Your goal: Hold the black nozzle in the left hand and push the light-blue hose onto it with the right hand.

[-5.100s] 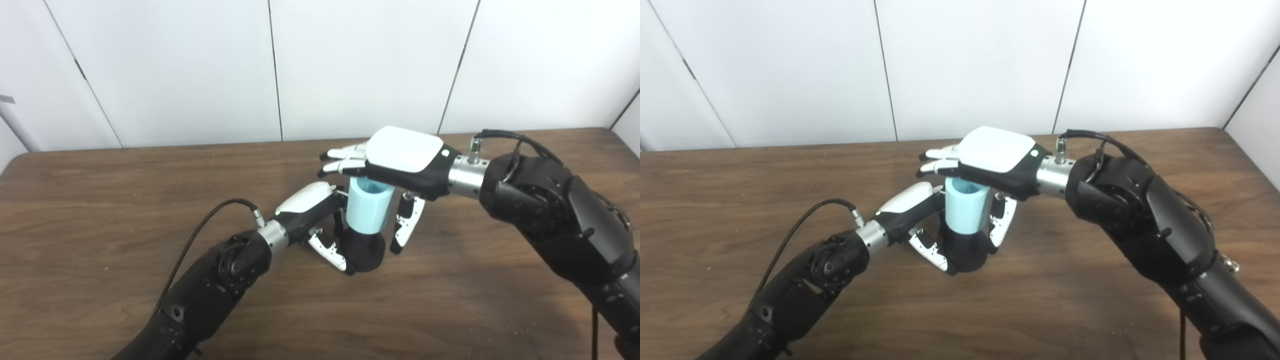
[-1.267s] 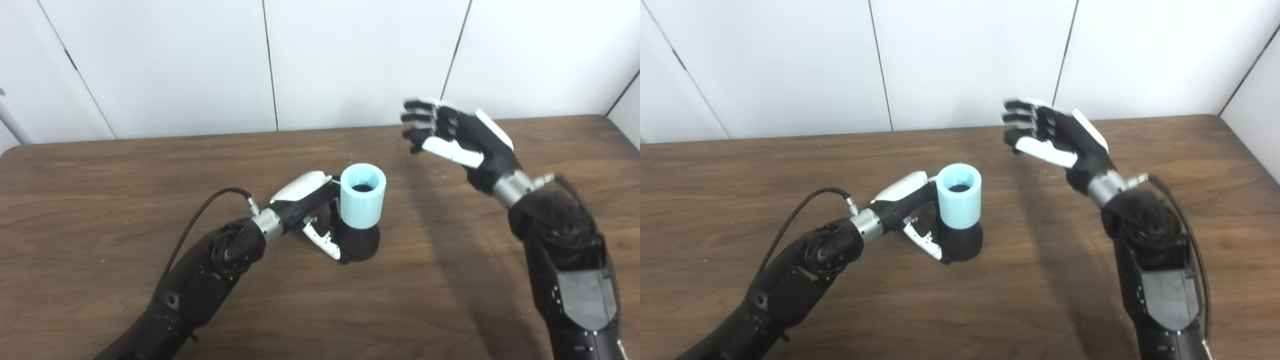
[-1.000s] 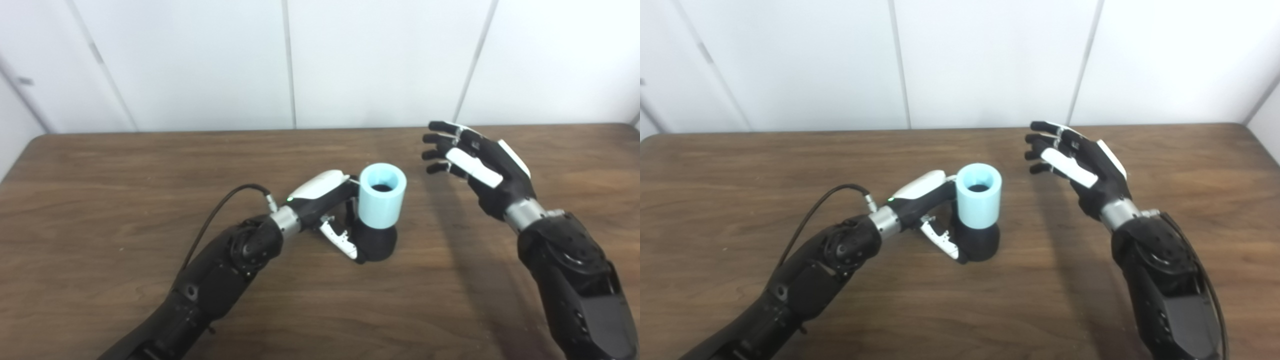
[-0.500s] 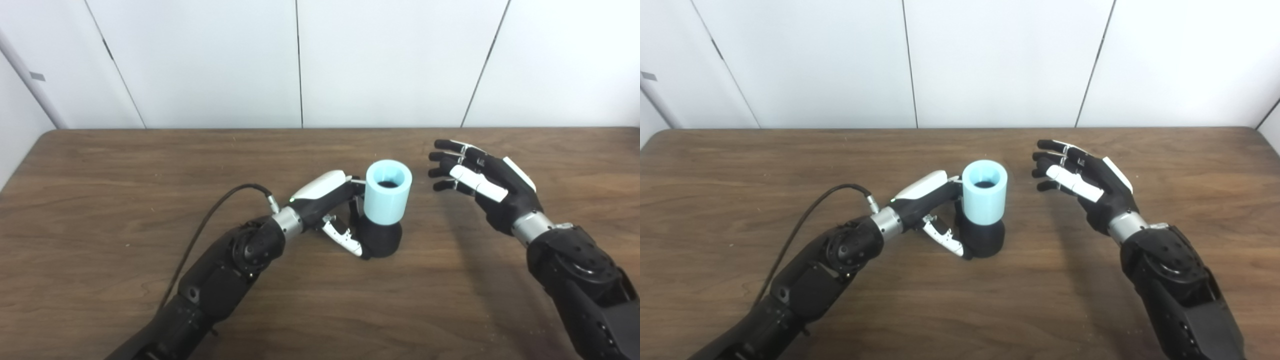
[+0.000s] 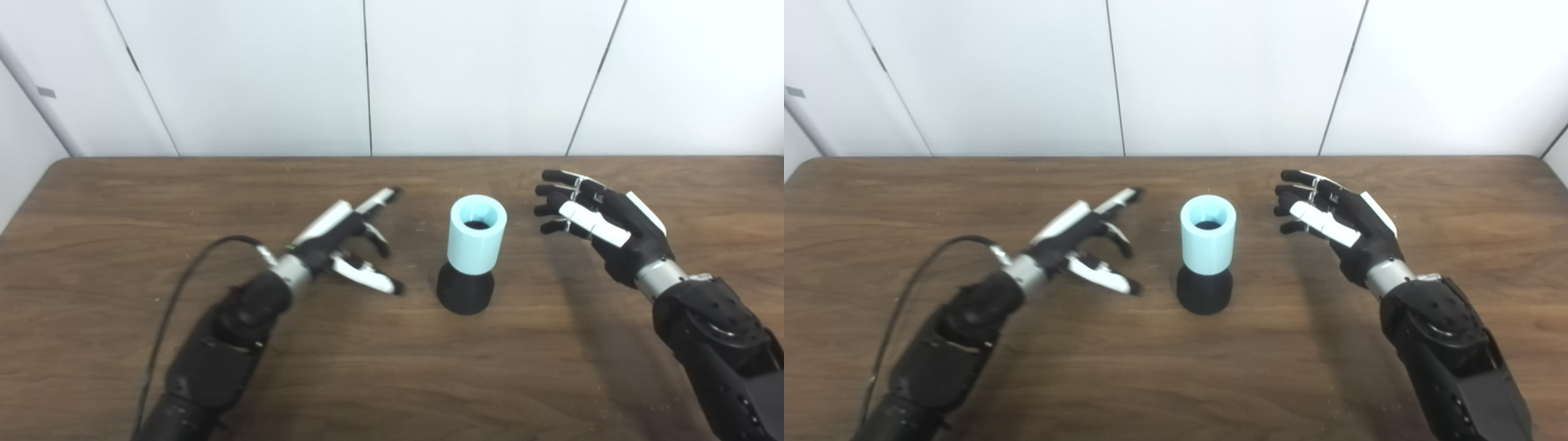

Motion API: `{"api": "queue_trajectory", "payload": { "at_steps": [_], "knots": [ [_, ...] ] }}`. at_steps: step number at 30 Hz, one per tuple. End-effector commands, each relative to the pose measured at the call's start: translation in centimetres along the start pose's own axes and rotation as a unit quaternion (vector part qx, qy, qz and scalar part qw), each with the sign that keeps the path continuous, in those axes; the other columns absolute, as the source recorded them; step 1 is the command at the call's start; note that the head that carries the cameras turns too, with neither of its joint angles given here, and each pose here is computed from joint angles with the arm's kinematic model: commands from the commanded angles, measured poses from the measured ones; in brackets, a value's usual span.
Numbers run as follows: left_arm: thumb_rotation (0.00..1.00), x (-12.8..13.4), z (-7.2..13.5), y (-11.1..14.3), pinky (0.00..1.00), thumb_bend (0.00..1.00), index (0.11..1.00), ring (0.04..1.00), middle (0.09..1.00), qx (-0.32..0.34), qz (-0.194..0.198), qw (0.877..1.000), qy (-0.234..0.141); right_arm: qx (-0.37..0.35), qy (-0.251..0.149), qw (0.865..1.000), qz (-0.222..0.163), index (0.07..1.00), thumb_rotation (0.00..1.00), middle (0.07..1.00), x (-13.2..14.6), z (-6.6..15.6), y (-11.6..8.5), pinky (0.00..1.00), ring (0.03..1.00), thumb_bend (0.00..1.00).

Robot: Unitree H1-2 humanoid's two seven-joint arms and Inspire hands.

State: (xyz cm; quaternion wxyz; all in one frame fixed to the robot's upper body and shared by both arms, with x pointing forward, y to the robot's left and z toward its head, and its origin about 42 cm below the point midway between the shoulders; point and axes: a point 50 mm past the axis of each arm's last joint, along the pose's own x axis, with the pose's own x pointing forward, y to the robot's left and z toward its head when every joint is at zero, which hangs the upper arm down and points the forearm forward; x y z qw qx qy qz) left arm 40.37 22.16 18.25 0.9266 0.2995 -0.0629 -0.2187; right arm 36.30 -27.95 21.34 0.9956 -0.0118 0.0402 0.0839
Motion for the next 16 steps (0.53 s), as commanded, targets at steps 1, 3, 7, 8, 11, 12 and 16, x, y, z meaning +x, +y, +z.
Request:
{"api": "queue_trajectory", "payload": {
  "at_steps": [1, 3, 7, 8, 11, 12, 16],
  "knots": [
    [0.07, -0.1, 1.6, 0.9, 0.85, 0.68, 0.912, 0.879, 0.880, -0.045, 0.058, 0.996, -0.050, -0.011, -0.032, 0.999, -0.002, 0.772, 0.35, 0.758, 0.1, 1.8, -0.3, 0.54, 0.660, 0.53],
    [0.07, -0.4, 1.5, 0.8, 0.75, 0.63, 0.854, 0.801, 0.806, -0.095, 0.093, 0.990, -0.053, -0.014, -0.036, 0.999, -0.004, 0.772, 0.34, 0.760, 0.0, 1.8, -0.3, 0.55, 0.663, 0.53],
    [0.08, -1.2, 1.7, 0.3, 0.60, 0.57, 0.786, 0.691, 0.711, -0.229, 0.157, 0.959, -0.060, -0.028, -0.048, 0.998, -0.012, 0.770, 0.34, 0.754, -0.3, 2.0, -0.3, 0.57, 0.670, 0.54],
    [0.10, -1.4, 1.9, 0.2, 0.59, 0.57, 0.775, 0.681, 0.705, -0.252, 0.166, 0.951, -0.064, -0.037, -0.051, 0.998, -0.015, 0.770, 0.32, 0.752, -0.3, 1.9, -0.2, 0.58, 0.671, 0.54],
    [0.23, -1.7, 2.2, 0.3, 0.60, 0.61, 0.760, 0.673, 0.695, -0.257, 0.182, 0.946, -0.075, -0.073, -0.064, 0.995, -0.027, 0.768, 0.31, 0.762, -0.3, 1.3, 0.2, 0.57, 0.677, 0.56],
    [0.29, -1.8, 2.2, 0.4, 0.61, 0.64, 0.758, 0.677, 0.693, -0.247, 0.185, 0.948, -0.079, -0.082, -0.069, 0.994, -0.031, 0.770, 0.31, 0.766, -0.3, 1.1, 0.3, 0.56, 0.684, 0.57],
    [0.38, -1.8, 2.0, 0.7, 0.64, 0.69, 0.755, 0.708, 0.704, -0.228, 0.185, 0.952, -0.086, -0.059, -0.093, 0.992, -0.054, 0.775, 0.31, 0.772, -0.1, 0.6, 0.3, 0.58, 0.692, 0.59]
  ]
}}
